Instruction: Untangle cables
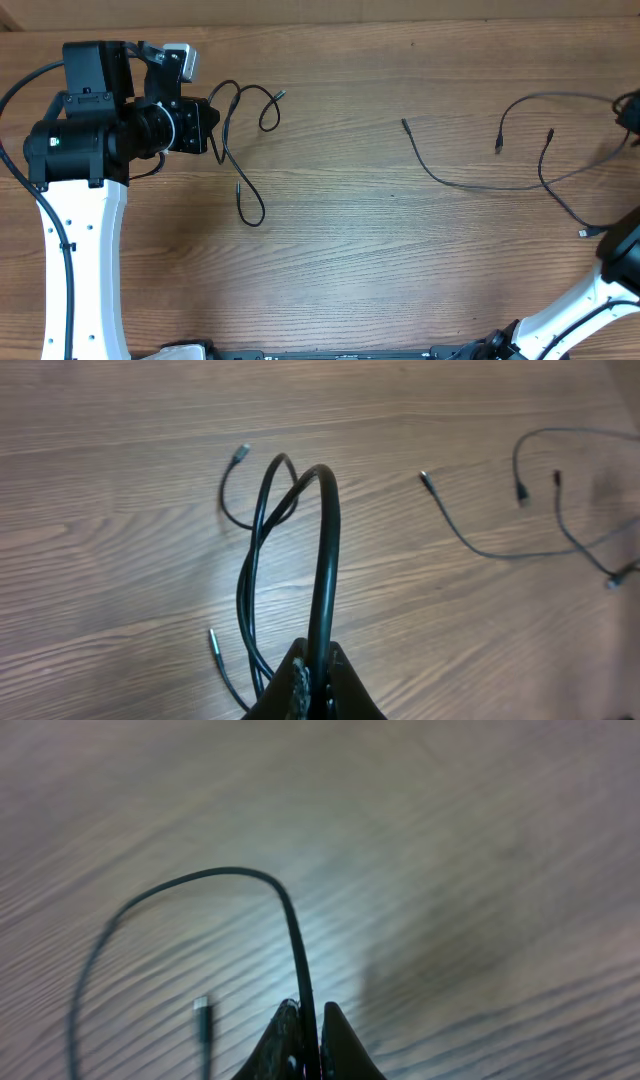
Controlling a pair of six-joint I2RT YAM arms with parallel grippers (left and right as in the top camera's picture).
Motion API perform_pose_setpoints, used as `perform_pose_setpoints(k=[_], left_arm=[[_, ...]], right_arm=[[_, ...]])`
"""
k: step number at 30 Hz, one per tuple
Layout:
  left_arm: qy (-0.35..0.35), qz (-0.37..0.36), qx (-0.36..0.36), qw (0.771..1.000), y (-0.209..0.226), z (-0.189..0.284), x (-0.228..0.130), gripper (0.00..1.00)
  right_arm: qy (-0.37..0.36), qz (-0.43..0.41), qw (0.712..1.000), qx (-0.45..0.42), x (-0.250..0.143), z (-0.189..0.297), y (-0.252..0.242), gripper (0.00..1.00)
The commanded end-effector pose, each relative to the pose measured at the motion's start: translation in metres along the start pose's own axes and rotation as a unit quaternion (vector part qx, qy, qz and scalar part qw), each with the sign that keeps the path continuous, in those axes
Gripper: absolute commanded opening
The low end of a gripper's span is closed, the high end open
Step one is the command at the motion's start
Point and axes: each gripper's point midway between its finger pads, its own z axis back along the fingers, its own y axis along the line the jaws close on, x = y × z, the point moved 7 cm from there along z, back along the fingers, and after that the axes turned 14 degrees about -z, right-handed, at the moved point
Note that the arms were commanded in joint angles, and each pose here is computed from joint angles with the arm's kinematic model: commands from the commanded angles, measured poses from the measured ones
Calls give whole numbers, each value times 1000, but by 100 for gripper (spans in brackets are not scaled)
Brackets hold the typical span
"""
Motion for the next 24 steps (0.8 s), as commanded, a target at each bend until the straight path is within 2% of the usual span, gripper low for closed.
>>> perform_pose_setpoints(k=[1, 8, 9, 10, 11, 12, 14, 19, 20, 21, 24], left_arm=[[-19, -16, -58, 998, -15, 1, 6, 4], [-18, -68, -101, 992, -34, -3, 7, 4], [-18, -70, -102, 992, -36, -3, 7, 4], [-18, -71, -103, 992, -36, -3, 7, 4], [-18, -72, -104, 992, -37, -3, 7, 4], [-19, -72, -103, 992, -37, -3, 7, 4], [-19, -72, -103, 992, -37, -3, 7, 4], [-17, -71, -104, 992, -37, -3, 7, 4], [-17, -71, -104, 992, -37, -3, 7, 4], [-17, -71, -104, 992, -37, -3, 7, 4], [-18, -83, -104, 991, -37, -3, 7, 4]], right_arm=[[4, -91, 996, -9, 3, -17, -24, 7], [4, -156, 987, -30, 5, -25, -65, 8], [3, -159, 987, -30, 5, -24, -69, 8], [2, -162, 986, -32, 6, -23, -72, 15], [1, -165, 986, -30, 7, -22, -75, 48], [1, -167, 985, -30, 7, -22, -77, 94], [3, -170, 985, -27, 7, -20, -79, 100], [2, -161, 986, 34, 17, -1, -61, 100], [2, -133, 987, 92, 23, 13, -43, 100], [1, -125, 986, 111, 25, 19, -36, 100], [11, -75, 965, 250, 26, 61, 17, 100]])
